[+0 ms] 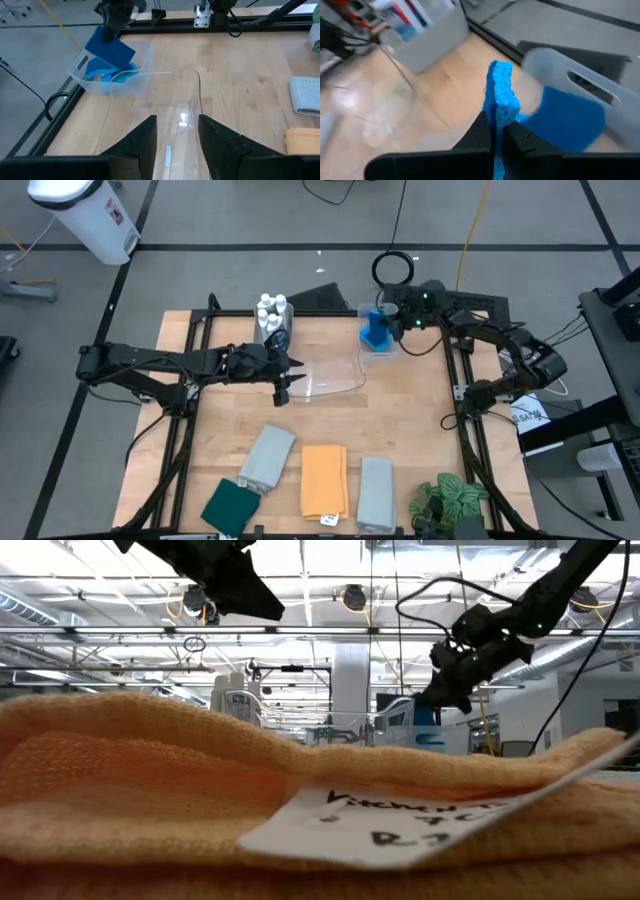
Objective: Pick & Place Kitchen Items
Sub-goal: Put the blue sponge into the white bin, then put the gray towel into the transparent bin
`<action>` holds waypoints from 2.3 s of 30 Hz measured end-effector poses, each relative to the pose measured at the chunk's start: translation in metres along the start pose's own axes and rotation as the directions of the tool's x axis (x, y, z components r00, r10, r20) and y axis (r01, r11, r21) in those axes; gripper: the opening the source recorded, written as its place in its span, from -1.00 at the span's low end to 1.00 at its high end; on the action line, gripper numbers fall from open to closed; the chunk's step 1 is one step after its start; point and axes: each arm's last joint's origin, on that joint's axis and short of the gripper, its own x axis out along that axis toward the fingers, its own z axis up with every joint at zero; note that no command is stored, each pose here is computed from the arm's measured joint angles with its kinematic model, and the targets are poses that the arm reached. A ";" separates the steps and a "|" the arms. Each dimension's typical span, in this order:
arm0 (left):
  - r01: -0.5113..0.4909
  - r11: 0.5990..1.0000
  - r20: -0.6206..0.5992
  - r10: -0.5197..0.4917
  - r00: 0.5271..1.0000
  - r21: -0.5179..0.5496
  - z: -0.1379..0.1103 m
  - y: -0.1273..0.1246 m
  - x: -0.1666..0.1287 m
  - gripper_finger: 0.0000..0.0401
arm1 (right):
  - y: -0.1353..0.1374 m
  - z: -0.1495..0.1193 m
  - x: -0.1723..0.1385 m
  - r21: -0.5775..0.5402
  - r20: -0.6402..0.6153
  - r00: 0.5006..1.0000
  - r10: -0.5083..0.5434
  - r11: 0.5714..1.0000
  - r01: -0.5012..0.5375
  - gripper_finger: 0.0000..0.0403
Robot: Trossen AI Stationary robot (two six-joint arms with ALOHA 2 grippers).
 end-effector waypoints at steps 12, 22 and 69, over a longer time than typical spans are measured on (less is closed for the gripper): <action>-0.002 1.000 0.012 0.002 1.000 0.006 0.001 0.000 0.000 -0.26 | -0.001 -0.009 0.003 -0.071 0.061 0.995 -0.080 0.994 0.084 -0.93; -0.002 1.000 0.013 0.002 1.000 0.003 0.001 0.000 0.000 -0.26 | 0.019 -0.012 0.017 -0.333 0.048 0.960 -0.276 0.901 0.276 -0.48; 0.002 0.997 0.007 -0.002 1.000 -0.082 0.001 0.000 0.000 -0.26 | 0.096 -0.016 0.042 -0.468 0.089 0.996 0.021 0.883 0.024 0.04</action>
